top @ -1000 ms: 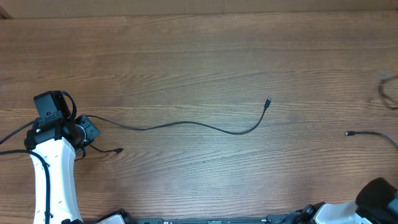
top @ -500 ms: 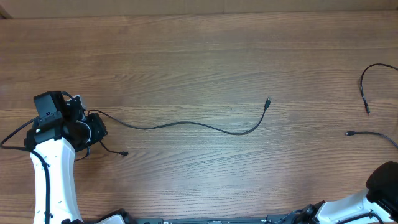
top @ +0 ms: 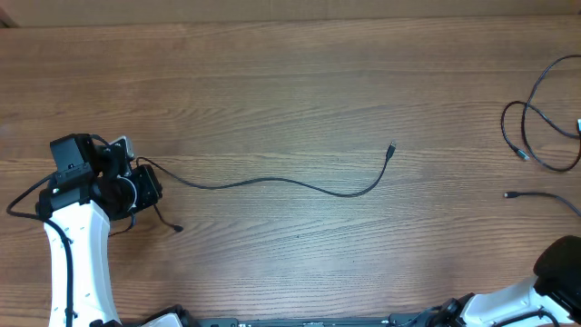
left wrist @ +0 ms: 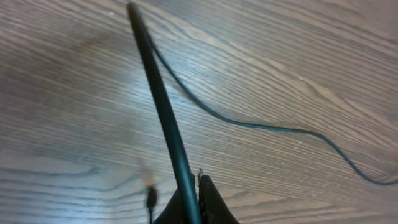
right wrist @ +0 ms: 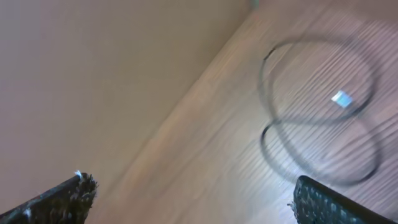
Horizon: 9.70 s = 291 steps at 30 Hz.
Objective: Untangle cables
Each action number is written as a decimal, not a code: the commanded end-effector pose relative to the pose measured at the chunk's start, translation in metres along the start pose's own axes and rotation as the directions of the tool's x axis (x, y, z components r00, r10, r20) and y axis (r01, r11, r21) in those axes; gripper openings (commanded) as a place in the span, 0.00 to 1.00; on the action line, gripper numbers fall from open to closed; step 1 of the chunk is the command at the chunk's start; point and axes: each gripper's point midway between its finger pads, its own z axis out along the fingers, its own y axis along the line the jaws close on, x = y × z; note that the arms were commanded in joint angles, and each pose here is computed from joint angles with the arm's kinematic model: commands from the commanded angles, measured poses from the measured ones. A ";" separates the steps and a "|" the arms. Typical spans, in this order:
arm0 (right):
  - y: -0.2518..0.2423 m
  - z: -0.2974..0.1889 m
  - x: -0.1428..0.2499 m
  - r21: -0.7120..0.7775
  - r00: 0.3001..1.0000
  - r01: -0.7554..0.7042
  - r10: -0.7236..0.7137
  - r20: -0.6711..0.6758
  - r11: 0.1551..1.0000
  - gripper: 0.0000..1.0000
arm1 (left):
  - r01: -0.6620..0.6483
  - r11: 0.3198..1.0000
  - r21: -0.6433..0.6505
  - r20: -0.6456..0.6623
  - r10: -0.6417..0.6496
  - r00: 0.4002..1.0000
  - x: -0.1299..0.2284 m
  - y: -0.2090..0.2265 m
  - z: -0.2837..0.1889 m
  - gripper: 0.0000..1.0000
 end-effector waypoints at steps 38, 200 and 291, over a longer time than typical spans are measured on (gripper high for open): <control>0.244 0.031 0.540 -0.928 0.079 0.303 -0.964 0.252 -0.218 0.89 | -0.335 0.069 0.940 0.307 0.261 0.915 0.003 -0.283 -0.242 0.04; 0.096 0.014 0.386 -0.041 0.615 0.727 -0.677 -0.405 0.685 1.00 | -0.335 0.941 -0.041 0.884 0.190 0.427 0.037 -0.056 -0.040 1.00; -0.012 0.000 0.352 -0.204 0.618 0.738 -0.522 0.588 0.644 1.00 | -0.305 0.949 -0.079 0.881 0.210 0.425 0.035 -0.043 -0.040 1.00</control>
